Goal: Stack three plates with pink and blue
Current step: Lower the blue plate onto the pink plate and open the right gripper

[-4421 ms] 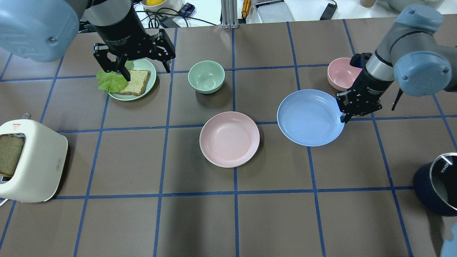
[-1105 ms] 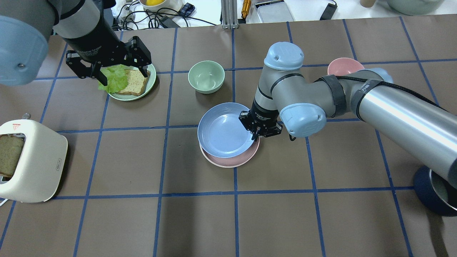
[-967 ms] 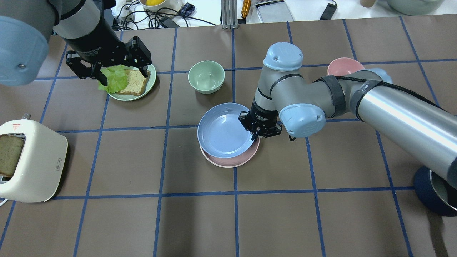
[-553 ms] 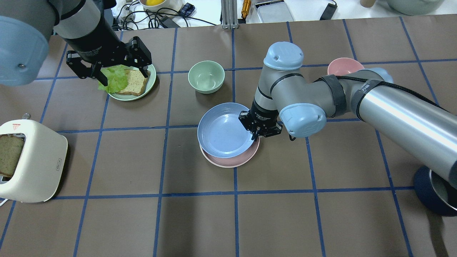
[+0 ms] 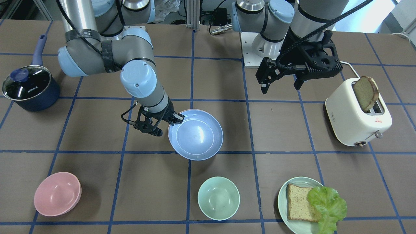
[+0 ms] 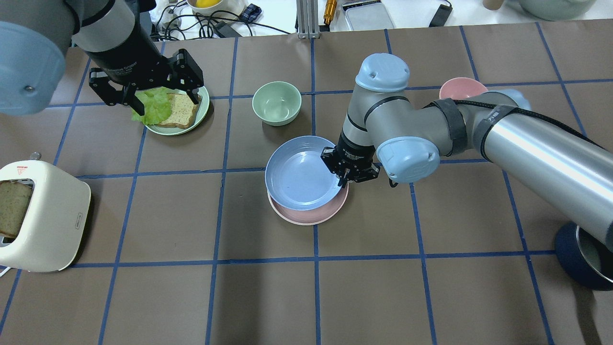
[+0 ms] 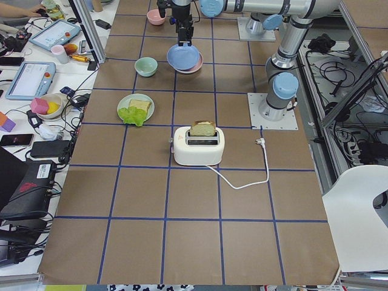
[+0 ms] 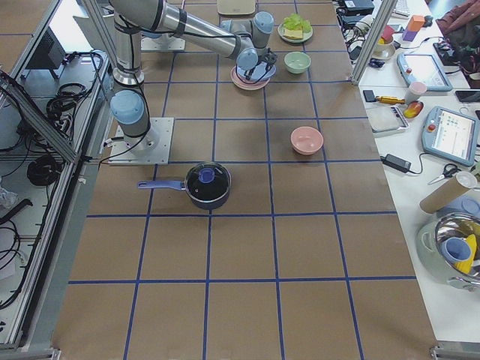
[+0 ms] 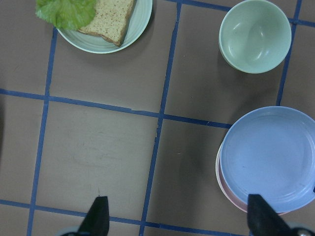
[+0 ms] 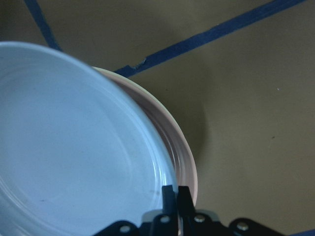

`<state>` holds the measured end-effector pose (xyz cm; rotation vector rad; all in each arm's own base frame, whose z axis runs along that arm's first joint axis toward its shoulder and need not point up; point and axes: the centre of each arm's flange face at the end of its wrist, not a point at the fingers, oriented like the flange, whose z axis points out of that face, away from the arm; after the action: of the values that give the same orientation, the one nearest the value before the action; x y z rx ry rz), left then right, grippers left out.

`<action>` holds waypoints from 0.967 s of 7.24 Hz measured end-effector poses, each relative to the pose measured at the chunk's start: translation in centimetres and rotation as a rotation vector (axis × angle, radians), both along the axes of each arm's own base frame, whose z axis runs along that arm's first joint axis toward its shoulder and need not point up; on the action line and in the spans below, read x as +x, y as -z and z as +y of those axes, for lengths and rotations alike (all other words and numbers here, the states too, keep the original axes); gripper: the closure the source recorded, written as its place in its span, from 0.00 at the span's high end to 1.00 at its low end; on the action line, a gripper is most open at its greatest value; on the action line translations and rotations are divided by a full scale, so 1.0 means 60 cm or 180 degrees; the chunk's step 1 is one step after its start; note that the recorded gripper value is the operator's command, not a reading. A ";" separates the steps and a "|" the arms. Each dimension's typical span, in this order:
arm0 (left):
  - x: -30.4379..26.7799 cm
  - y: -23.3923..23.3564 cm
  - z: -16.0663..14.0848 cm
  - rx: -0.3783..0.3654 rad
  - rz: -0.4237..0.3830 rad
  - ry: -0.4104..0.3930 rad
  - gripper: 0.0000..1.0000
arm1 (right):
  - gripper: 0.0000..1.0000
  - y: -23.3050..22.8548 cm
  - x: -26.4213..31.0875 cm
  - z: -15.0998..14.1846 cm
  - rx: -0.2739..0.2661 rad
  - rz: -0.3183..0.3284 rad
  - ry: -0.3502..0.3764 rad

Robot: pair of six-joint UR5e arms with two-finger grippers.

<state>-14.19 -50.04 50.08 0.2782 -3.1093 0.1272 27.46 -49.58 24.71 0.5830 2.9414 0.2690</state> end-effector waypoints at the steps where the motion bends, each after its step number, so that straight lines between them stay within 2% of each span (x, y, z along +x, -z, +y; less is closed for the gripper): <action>1: 0.000 0.000 0.000 0.0000 0.0000 0.0000 1.00 | 0.00 0.001 -0.002 0.000 0.0013 0.0005 0.0011; 5: 0.000 -0.001 0.000 -0.0005 0.0000 -0.0001 1.00 | 0.00 0.009 -0.006 0.006 0.0059 0.0026 0.0031; 6: 0.000 -0.001 0.001 -0.0004 0.0000 -0.0002 1.00 | 0.07 0.013 -0.007 0.009 0.0075 0.0029 0.0031; 7: 0.000 -0.002 0.001 -0.0003 0.0000 -0.0001 1.00 | 0.31 0.015 -0.008 0.010 0.0079 0.0028 0.0030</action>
<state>-14.17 -50.00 50.17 0.2789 -3.1091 0.1287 26.97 -48.95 23.81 0.6028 2.9470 0.3032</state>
